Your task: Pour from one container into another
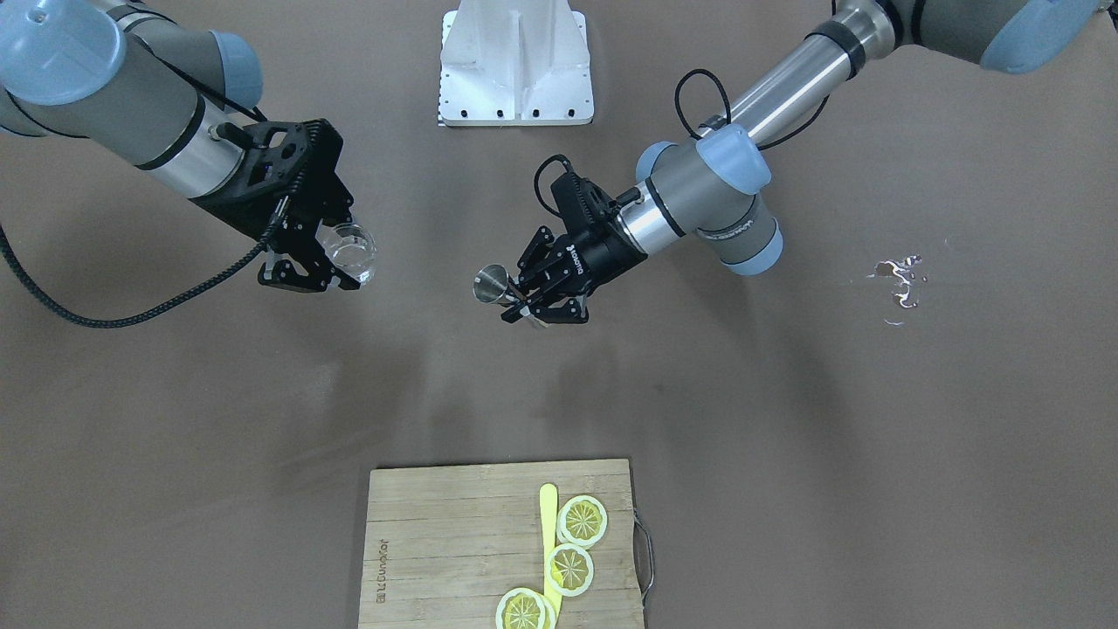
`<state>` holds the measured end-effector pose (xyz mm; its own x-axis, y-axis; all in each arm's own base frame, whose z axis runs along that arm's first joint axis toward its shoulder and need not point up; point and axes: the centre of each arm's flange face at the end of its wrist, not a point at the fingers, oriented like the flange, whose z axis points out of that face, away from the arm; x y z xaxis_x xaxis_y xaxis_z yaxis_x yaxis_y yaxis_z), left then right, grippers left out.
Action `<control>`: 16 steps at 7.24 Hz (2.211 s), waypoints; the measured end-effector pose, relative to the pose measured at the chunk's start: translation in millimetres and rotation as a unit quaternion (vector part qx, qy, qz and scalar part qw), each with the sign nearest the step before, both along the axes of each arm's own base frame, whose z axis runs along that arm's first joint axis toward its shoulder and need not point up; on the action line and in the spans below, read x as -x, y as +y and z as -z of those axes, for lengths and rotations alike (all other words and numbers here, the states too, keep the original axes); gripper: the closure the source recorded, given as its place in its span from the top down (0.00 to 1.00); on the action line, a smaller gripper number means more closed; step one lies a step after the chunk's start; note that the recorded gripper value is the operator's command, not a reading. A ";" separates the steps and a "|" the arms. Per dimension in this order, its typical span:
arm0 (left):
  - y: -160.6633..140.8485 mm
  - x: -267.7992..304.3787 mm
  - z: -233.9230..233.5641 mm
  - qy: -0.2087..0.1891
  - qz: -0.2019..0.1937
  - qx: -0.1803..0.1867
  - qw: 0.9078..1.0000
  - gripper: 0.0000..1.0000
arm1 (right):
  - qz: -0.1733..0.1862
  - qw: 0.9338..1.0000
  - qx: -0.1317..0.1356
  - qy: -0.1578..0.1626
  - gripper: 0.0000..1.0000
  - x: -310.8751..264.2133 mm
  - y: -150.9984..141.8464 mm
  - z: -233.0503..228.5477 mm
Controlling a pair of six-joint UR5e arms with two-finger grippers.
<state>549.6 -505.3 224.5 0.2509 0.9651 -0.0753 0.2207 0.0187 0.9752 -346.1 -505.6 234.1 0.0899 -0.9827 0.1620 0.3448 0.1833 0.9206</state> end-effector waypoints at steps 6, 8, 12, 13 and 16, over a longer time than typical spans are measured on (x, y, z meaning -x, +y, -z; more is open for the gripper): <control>21.7 -35.7 45.7 0.047 -0.031 -0.032 0.998 0.00 | 0.020 1.000 0.004 0.019 0.00 11.1 12.5 -2.7; 25.8 -38.2 46.3 0.050 -0.033 -0.034 0.998 0.00 | 0.025 0.999 0.008 0.034 0.00 8.2 17.8 1.0; 28.8 -40.0 44.6 0.052 -0.033 -0.033 0.998 0.00 | 0.050 0.997 -0.004 0.066 0.00 5.2 33.8 11.1; 28.8 -39.9 43.9 0.052 -0.033 -0.033 0.998 0.00 | 0.060 0.995 -0.017 0.080 0.00 -4.5 43.2 19.6; 29.7 -39.6 42.3 0.054 -0.033 -0.034 0.997 0.00 | 0.068 0.991 -0.033 0.110 0.00 -8.0 51.2 21.4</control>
<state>589.2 -475.6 182.2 0.1797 0.9832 -0.0317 0.3243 -0.0288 0.9455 -338.1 -454.5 212.7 -0.0190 -0.9959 0.0885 0.5559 0.0631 0.8289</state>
